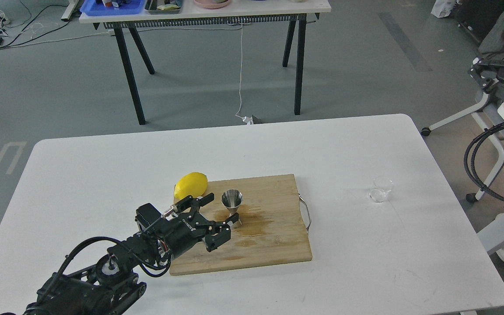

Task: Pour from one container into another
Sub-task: 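Open the left gripper and withdraw it away from the jigger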

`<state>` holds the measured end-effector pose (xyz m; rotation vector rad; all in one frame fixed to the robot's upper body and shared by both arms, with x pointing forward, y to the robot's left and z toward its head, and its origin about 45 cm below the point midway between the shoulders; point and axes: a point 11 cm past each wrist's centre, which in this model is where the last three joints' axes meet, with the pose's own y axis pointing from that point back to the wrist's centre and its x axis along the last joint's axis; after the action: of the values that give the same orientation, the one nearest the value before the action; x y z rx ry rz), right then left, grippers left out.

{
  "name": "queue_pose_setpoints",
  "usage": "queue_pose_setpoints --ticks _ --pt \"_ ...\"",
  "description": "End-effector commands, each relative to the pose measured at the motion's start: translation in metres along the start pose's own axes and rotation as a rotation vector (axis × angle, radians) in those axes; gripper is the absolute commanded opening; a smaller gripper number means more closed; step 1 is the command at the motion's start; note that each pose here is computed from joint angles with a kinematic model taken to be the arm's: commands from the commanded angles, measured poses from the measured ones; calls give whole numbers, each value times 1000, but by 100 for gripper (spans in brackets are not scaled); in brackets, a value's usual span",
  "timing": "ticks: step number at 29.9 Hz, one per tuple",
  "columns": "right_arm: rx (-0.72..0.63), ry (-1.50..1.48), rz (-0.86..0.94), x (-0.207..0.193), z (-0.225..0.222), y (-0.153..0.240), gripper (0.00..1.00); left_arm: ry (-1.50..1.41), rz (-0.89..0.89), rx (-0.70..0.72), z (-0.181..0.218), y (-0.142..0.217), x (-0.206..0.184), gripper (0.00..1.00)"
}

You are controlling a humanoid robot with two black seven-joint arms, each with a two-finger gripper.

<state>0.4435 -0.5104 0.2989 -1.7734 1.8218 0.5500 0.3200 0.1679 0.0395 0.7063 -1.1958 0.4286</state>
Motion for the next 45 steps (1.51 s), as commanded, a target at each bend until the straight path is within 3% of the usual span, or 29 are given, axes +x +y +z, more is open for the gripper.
queue_pose_setpoints --ticks 1,11,16,23,28,33,39,45 --pt "-3 0 4 2 1 1 99 5 -8 4 -1 8 -5 95" --pt "-7 1 7 4 3 3 99 -4 -9 3 -11 32 -5 95" --pt "-7 2 9 4 2 3 99 -10 -4 52 -41 75 7 93" --pt "-6 1 12 6 4 4 99 57 95 158 -83 142 63 91" --pt "-11 1 21 10 8 7 99 171 190 206 -94 163 103 91" --pt "-26 1 40 20 16 15 99 441 75 206 -96 187 126 91" --pt "-39 3 63 30 22 23 99 896 144 85 -97 194 189 92" --pt "-57 -25 52 25 39 20 99 1332 553 -229 -121 219 289 92"
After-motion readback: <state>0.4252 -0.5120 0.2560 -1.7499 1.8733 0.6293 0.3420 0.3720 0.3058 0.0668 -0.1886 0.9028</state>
